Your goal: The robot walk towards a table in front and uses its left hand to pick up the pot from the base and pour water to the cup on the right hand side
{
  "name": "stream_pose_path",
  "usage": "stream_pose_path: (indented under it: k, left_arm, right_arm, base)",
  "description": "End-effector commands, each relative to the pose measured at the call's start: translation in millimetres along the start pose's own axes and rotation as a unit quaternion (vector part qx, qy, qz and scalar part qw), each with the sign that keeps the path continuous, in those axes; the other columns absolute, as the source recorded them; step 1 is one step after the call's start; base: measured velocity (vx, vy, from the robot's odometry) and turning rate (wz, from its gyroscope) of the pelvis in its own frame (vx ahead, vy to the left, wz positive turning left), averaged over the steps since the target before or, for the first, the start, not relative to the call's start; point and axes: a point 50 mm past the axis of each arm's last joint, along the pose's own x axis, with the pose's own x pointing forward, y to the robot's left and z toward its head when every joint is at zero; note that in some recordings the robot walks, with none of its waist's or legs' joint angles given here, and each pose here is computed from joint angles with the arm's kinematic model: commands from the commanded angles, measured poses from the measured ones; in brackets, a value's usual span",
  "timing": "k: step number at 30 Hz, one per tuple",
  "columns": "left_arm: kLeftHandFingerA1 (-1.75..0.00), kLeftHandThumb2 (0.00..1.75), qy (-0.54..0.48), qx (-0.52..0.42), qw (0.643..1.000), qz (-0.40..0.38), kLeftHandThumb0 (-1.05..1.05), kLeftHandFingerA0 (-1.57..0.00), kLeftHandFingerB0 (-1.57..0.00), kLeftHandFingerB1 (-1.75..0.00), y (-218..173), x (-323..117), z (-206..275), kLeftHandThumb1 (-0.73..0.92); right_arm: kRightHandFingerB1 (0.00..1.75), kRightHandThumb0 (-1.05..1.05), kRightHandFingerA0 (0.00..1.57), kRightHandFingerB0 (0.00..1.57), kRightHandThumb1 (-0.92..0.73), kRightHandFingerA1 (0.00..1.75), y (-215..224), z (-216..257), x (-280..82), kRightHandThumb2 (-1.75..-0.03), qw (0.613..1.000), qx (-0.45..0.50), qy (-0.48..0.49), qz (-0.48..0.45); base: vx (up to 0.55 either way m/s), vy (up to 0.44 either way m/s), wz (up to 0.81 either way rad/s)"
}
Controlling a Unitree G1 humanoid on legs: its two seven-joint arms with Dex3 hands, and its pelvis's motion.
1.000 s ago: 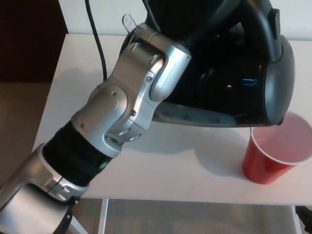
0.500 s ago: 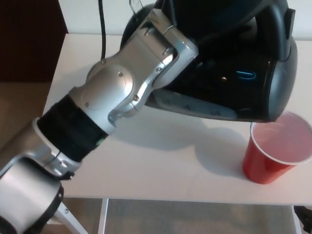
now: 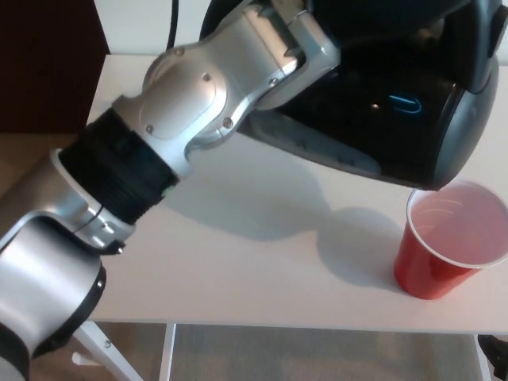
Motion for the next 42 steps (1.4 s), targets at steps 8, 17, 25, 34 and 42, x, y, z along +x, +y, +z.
stream_pose_path:
  k: [8, 17, 25, 34, 42]
  left_arm:
    - [-1.34, 0.88, -0.062, 0.048, 0.997, 0.027, -0.31, -1.32, -0.95, -0.90, 11.4, 18.0, 0.9, 0.37]
    - [-1.46, 0.56, -0.059, 0.034, 0.997, 0.030, -0.36, -1.14, -1.02, -0.72, 9.1, 17.2, 4.1, 0.53]
    - [-1.44, 0.55, -0.047, 0.028, 0.998, 0.030, -0.34, -1.14, -1.00, -0.65, 9.8, 15.7, 3.6, 0.52]
    - [-1.63, 0.56, 0.060, -0.026, 0.997, 0.045, -0.31, -1.08, -0.94, -0.87, 7.5, 6.7, -4.6, 0.53]
    - [-1.75, 0.57, 0.418, -0.257, 0.871, 0.030, -0.21, -0.86, -0.77, -1.34, 12.5, -36.2, -62.1, 0.58]
  right_arm:
    - [0.38, -0.25, 0.51, 0.37, -0.60, 0.45, -8.7, 9.5, 3.4, -0.57, 1.000, -0.018, -0.013, -0.012]
    - [0.38, -0.23, 0.51, 0.38, -0.61, 0.45, -7.6, 12.1, 3.9, -0.57, 1.000, -0.013, -0.017, -0.014]
    - [0.38, -0.24, 0.52, 0.37, -0.61, 0.47, -8.0, 13.3, 4.6, -0.57, 1.000, -0.019, -0.020, -0.011]
    - [0.38, -0.23, 0.50, 0.37, -0.62, 0.45, -7.5, 10.9, 3.7, -0.58, 1.000, -0.012, -0.021, -0.010]
    - [0.39, -0.23, 0.51, 0.39, -0.62, 0.45, -7.0, 8.1, 2.5, -0.58, 1.000, -0.007, -0.019, -0.012]
  base:
    - [0.00, 0.000, 0.00]
    - [0.00, 0.000, 0.00]
    - [0.00, 0.000, 0.00]
    - [0.00, 0.000, 0.00]
    - [0.00, 0.000, 0.00]
